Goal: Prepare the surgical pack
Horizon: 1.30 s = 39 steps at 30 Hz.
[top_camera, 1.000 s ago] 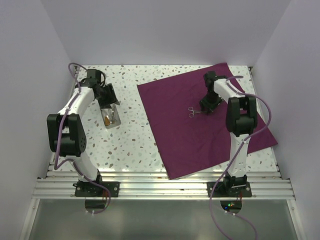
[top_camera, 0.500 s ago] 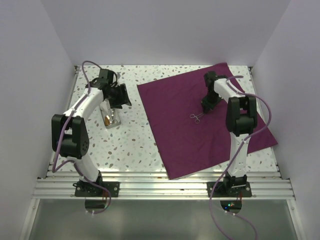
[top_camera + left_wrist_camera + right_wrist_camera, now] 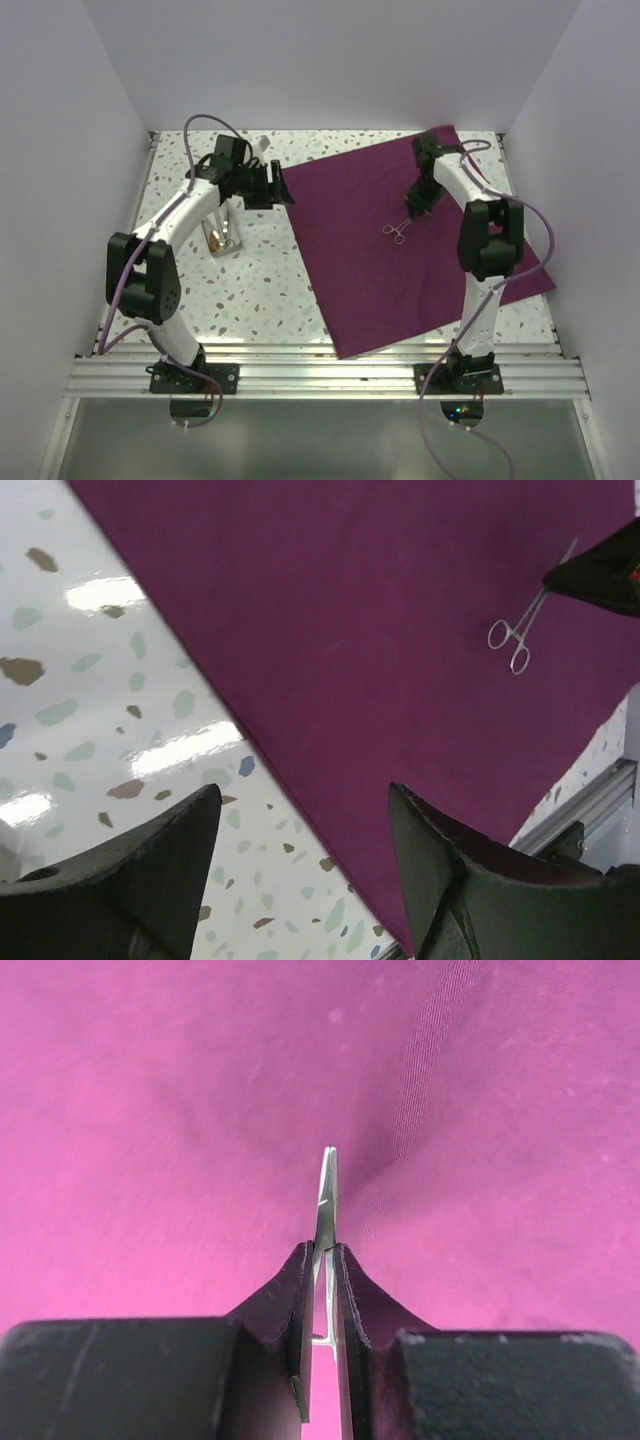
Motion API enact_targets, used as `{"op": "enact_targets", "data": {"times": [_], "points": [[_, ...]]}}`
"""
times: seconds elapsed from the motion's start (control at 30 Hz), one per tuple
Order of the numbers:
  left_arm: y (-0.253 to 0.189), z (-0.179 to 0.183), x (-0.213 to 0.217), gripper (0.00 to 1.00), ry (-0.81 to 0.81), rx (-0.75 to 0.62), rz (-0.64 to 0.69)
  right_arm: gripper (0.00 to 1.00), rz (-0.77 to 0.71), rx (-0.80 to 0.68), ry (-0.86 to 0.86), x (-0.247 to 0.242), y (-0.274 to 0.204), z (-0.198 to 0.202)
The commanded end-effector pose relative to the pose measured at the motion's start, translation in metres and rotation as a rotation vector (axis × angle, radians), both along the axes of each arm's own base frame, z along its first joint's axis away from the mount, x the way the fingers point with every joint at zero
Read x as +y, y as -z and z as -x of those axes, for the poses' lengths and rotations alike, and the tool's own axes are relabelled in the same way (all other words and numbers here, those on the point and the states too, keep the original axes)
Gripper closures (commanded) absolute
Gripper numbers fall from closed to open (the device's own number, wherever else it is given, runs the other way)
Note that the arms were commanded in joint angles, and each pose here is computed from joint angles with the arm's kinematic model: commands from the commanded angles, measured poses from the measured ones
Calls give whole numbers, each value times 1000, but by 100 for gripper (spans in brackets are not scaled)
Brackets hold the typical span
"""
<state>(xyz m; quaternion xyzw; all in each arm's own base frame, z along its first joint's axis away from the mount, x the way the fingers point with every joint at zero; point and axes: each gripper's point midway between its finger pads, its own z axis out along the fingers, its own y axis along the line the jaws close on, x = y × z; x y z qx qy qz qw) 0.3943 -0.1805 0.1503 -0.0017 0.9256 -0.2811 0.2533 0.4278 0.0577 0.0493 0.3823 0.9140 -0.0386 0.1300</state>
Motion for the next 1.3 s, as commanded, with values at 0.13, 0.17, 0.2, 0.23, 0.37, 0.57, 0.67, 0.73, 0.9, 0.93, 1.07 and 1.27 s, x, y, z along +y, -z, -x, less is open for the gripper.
{"op": "enact_targets", "data": {"times": [0.13,0.17,0.2,0.23,0.37,0.57,0.67,0.73,0.9,0.93,1.07,1.27], "points": [[-57,3,-59,27,158,-159,192,100,-12,-161,-173,7,-71,2],[-59,6,-68,27,178,-162,209,100,-14,-166,-181,7,-70,5],[-62,8,-73,27,186,-168,216,100,-20,-175,-189,8,-70,6],[-64,8,-77,26,195,-179,227,100,-58,-192,-230,17,-72,7],[-75,25,-108,24,276,-182,317,100,-210,-212,-376,57,-82,13],[-72,52,-146,22,402,-157,431,100,-395,-288,-604,135,-126,45],[-64,64,-158,23,439,-129,431,100,-468,-324,-637,163,-141,59],[-61,73,-162,23,462,-103,441,100,-506,-361,-656,180,-157,69],[-41,90,-157,29,460,-18,409,100,-570,-390,-686,204,-177,86],[-38,92,-156,30,459,-9,403,100,-575,-394,-696,207,-180,89],[-34,101,-152,51,464,8,403,100,-606,-410,-701,212,-190,93],[-25,90,-117,100,369,1,259,64,-510,-388,-666,197,-183,89]]}}
